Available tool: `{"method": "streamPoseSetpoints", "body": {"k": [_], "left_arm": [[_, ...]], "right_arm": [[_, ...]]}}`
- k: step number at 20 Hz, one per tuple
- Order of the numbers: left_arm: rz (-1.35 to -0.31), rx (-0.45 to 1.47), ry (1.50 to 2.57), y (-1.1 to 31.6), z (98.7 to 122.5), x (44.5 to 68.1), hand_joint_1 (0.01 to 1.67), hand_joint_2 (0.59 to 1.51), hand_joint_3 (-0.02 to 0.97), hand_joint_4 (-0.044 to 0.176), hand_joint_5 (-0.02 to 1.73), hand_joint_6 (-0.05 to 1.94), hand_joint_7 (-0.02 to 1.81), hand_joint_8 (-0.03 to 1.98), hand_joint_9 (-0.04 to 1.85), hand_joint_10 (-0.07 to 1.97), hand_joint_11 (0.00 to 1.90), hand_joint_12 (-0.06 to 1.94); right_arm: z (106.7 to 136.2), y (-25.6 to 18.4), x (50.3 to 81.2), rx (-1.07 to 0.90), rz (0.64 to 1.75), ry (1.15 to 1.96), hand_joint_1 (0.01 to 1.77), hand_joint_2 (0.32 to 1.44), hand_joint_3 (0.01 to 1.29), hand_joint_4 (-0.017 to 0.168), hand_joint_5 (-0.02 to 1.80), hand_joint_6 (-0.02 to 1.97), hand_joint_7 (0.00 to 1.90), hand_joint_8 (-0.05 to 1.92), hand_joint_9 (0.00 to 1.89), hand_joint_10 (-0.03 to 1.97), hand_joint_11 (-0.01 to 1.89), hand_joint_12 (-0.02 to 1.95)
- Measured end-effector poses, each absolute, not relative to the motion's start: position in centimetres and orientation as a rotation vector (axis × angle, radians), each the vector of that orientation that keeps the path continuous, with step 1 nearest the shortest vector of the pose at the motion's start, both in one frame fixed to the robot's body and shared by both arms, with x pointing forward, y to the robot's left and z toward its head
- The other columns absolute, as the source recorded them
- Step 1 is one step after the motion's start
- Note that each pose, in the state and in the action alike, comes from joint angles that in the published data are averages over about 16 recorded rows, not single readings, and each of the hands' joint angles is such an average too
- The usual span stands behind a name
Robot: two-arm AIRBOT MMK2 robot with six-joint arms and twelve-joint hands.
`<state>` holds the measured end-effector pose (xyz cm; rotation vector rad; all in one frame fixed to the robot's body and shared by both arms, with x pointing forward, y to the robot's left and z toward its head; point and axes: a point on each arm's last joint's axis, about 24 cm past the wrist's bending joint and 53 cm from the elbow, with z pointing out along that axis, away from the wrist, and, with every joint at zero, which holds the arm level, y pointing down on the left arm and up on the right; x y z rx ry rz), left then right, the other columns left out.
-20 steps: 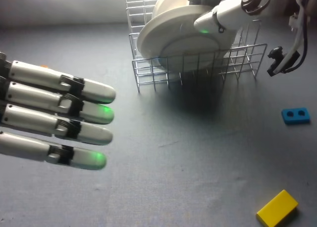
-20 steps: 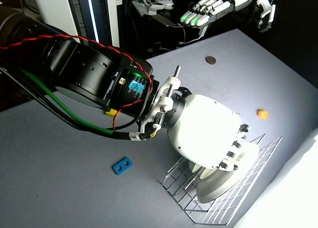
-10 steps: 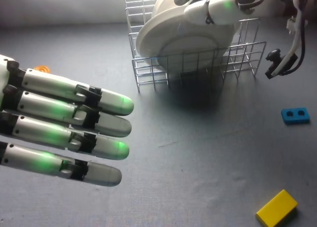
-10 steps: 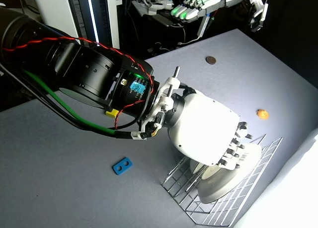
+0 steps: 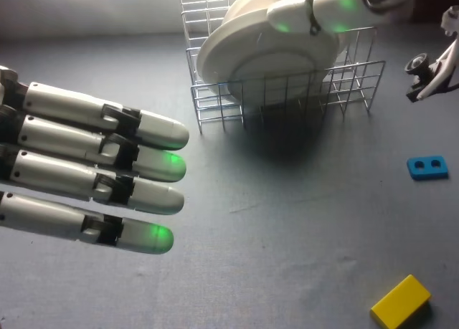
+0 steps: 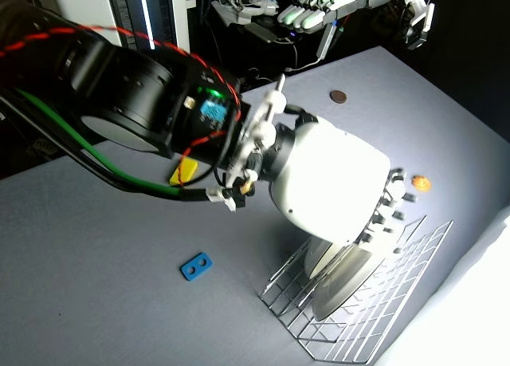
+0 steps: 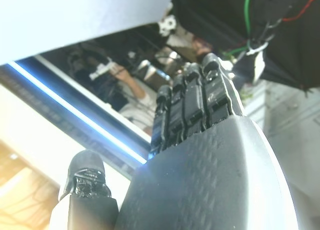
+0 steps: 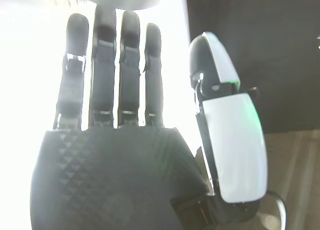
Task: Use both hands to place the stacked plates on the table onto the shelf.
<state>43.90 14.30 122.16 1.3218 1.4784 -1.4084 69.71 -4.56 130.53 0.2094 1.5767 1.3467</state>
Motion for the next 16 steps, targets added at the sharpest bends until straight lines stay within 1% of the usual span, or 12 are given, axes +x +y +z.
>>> {"method": "streamPoseSetpoints", "body": {"k": [1, 2, 4, 6, 7, 9, 10, 12, 14, 16], "left_arm": [[-1.406, 1.323, 1.479, 14.3, 122.1, 43.9, 0.03, 1.179, 0.011, 0.002, 0.32, 0.22, 0.31, 0.22, 0.28, 0.23, 0.22, 0.33], [-1.404, 1.323, 1.479, 14.4, 122.1, 44.0, 0.04, 1.173, 0.010, 0.009, 0.39, 0.32, 0.40, 0.34, 0.36, 0.35, 0.29, 0.44], [-1.402, 1.326, 1.480, 14.4, 122.1, 44.0, 0.05, 1.167, 0.010, 0.031, 0.54, 0.49, 0.56, 0.52, 0.51, 0.55, 0.42, 0.67], [-1.397, 1.330, 1.483, 14.5, 122.0, 44.0, 0.11, 1.178, 0.010, 0.050, 0.69, 0.64, 0.72, 0.66, 0.67, 0.73, 0.56, 0.89], [-1.393, 1.333, 1.485, 14.6, 121.9, 44.1, 0.15, 1.185, 0.009, 0.051, 0.75, 0.73, 0.80, 0.74, 0.75, 0.82, 0.62, 1.01], [-1.387, 1.336, 1.488, 14.7, 121.8, 44.1, 0.26, 1.195, 0.007, 0.044, 0.87, 0.90, 0.96, 0.90, 0.90, 1.00, 0.75, 1.24], [-1.385, 1.338, 1.489, 14.7, 121.8, 44.1, 0.29, 1.198, 0.006, 0.044, 0.92, 0.97, 1.03, 0.97, 0.96, 1.09, 0.80, 1.34], [-1.380, 1.340, 1.491, 14.8, 121.7, 44.2, 0.33, 1.201, 0.005, 0.051, 1.04, 1.11, 1.17, 1.11, 1.09, 1.25, 0.91, 1.53], [-1.374, 1.342, 1.495, 14.8, 121.6, 44.3, 0.38, 1.203, 0.004, 0.060, 1.16, 1.27, 1.32, 1.27, 1.24, 1.43, 1.04, 1.74], [-1.370, 1.343, 1.497, 14.9, 121.5, 44.4, 0.45, 1.207, 0.003, 0.073, 1.22, 1.37, 1.40, 1.36, 1.33, 1.56, 1.10, 1.87]], "right_arm": [[130.7, -4.5, 69.0, 0.176, 1.340, 1.568, 0.64, 1.20, 0.01, -0.001, 0.68, 0.26, 0.77, 0.17, 0.78, 0.17, 0.38, 1.36], [130.9, -4.4, 68.3, 0.141, 1.332, 1.559, 0.60, 1.18, 0.01, -0.001, 0.70, 0.36, 0.79, 0.28, 0.80, 0.28, 0.43, 1.41], [131.2, -4.3, 66.6, 0.069, 1.318, 1.541, 0.51, 1.16, 0.01, -0.001, 0.79, 0.58, 0.86, 0.51, 0.87, 0.52, 0.57, 1.50], [131.3, -4.2, 64.9, -0.006, 1.302, 1.524, 0.46, 1.15, 0.01, 0.000, 0.89, 0.80, 0.96, 0.75, 0.97, 0.76, 0.73, 1.58], [131.3, -4.2, 63.9, -0.042, 1.294, 1.519, 0.45, 1.16, 0.01, 0.001, 0.94, 0.92, 1.01, 0.86, 1.02, 0.88, 0.81, 1.63], [130.9, -4.3, 62.4, -0.097, 1.281, 1.519, 0.43, 1.16, 0.01, 0.004, 1.04, 1.15, 1.11, 1.10, 1.12, 1.12, 0.99, 1.71], [130.8, -4.2, 61.9, -0.113, 1.278, 1.518, 0.42, 1.17, 0.01, 0.005, 1.07, 1.24, 1.14, 1.20, 1.16, 1.21, 1.05, 1.75], [130.5, -4.2, 61.0, -0.145, 1.271, 1.520, 0.37, 1.16, 0.02, 0.007, 1.13, 1.41, 1.20, 1.37, 1.22, 1.39, 1.17, 1.83], [130.2, -4.2, 60.2, -0.177, 1.261, 1.525, 0.32, 1.16, 0.02, 0.008, 1.21, 1.62, 1.27, 1.59, 1.30, 1.62, 1.32, 1.90], [129.9, -4.3, 59.3, -0.204, 1.254, 1.528, 0.33, 1.18, 0.01, 0.010, 1.32, 1.85, 1.39, 1.82, 1.42, 1.84, 1.47, 1.92]]}}
